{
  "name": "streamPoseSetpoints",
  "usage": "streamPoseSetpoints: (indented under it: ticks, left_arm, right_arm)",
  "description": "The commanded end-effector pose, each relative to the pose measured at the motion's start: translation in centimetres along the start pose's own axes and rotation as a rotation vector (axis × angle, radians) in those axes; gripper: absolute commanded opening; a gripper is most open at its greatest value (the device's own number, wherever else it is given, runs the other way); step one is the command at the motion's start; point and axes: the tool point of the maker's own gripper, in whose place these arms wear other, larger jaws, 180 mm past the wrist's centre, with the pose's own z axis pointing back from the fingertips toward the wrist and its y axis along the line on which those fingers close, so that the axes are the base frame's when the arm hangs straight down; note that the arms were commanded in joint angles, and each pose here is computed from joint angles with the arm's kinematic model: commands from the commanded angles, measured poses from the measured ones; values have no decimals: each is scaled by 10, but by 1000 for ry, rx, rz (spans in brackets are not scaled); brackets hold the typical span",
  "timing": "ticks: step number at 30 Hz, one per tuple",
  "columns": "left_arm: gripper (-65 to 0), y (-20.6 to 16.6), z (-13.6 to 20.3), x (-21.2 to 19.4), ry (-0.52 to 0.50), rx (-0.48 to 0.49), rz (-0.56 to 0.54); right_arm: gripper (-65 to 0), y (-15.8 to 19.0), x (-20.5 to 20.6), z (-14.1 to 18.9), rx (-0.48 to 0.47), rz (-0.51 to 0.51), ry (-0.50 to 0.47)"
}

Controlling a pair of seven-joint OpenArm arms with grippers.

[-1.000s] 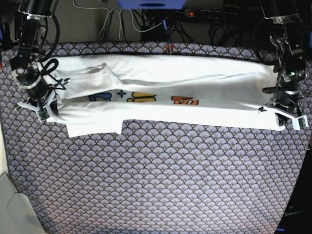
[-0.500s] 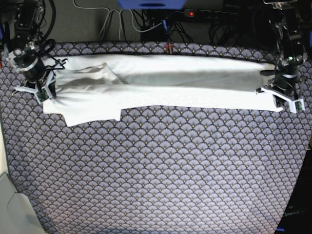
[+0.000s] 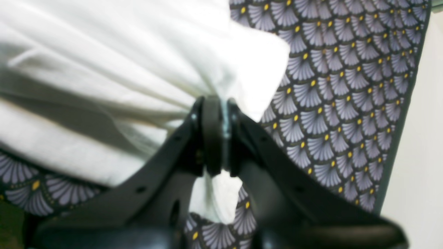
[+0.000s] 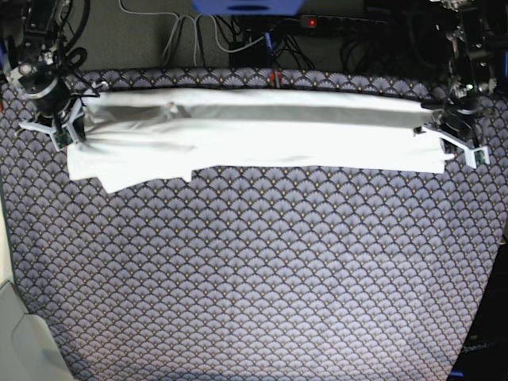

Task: Fold the T-shirt properly
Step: 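Lift the hem and fold it toward the collar with both grippers, then hold the folded strip end with the right gripper and shift it outward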

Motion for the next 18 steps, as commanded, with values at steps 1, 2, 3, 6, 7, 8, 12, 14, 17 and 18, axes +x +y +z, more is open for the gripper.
streamPoseSetpoints:
  ticks: [1, 2, 3, 6, 7, 8, 12, 14, 17, 18]
  left_arm:
    - [-646, 12, 0, 13, -41, 33, -15]
    - [-646, 13, -1, 8, -29, 36, -13]
    - [-645, 15, -2, 5, -19, 39, -11]
    - [-632, 16, -4, 3, -12, 43, -6]
    - [-608, 16, -4, 3, -12, 43, -6]
    - [-572, 16, -4, 3, -12, 43, -6]
    - [-387, 16, -4, 5, -17, 43, -8]
    - [-327, 16, -4, 7, -24, 42, -8]
    - [-308, 15, -4, 9, -29, 39, -9]
    - [-307, 14, -4, 10, -31, 39, -9]
  right_arm:
    - [-650, -8, 5, 3, -24, 3, -18]
    - [-650, -6, 5, 3, -24, -3, -18]
    - [-650, -6, 5, 3, -24, -4, -18]
    - [-622, -5, 4, 2, -22, -9, -18]
    - [-593, -5, 4, 2, -22, -9, -18]
    - [-560, -5, 4, 2, -22, -9, -18]
    - [-431, -5, 4, 3, -23, -9, -16]
    - [-406, -5, 0, 6, -27, -8, -9]
    - [-402, -13, 1, 11, -54, -10, -11]
    - [-402, -14, 2, 12, -60, -15, -15]
